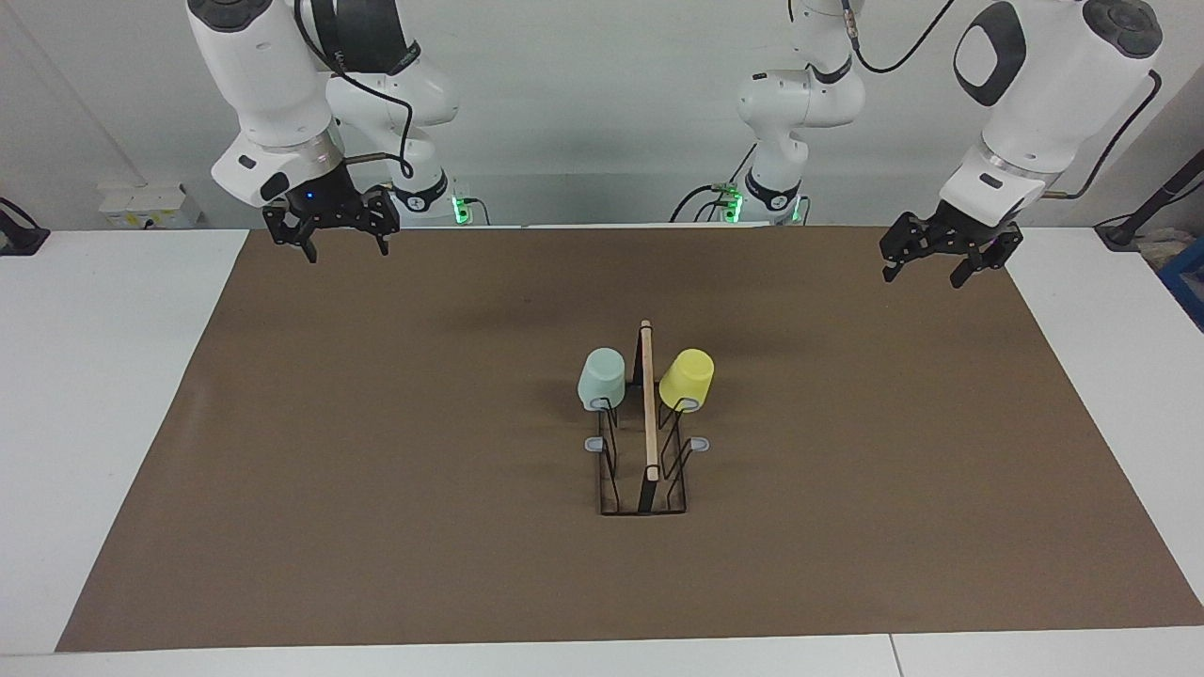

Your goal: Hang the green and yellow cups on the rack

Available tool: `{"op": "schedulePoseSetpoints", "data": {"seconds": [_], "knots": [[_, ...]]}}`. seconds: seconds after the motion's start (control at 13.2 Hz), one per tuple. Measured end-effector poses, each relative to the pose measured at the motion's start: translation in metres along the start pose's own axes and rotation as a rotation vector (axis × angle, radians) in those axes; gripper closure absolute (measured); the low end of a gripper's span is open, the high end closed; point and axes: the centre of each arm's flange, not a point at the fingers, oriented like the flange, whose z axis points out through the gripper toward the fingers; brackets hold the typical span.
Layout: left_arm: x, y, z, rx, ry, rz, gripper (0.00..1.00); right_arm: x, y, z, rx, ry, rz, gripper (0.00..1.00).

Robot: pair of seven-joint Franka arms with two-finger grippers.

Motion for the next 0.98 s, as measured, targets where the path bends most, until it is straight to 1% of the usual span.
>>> {"op": "schedulePoseSetpoints", "data": {"seconds": [0.98], "knots": [[0.0000, 0.0000, 0.0000, 0.000, 0.000, 0.000, 0.00, 0.0020, 0.0025, -0.0027, 0.000, 0.015, 0.004, 0.00]]}}
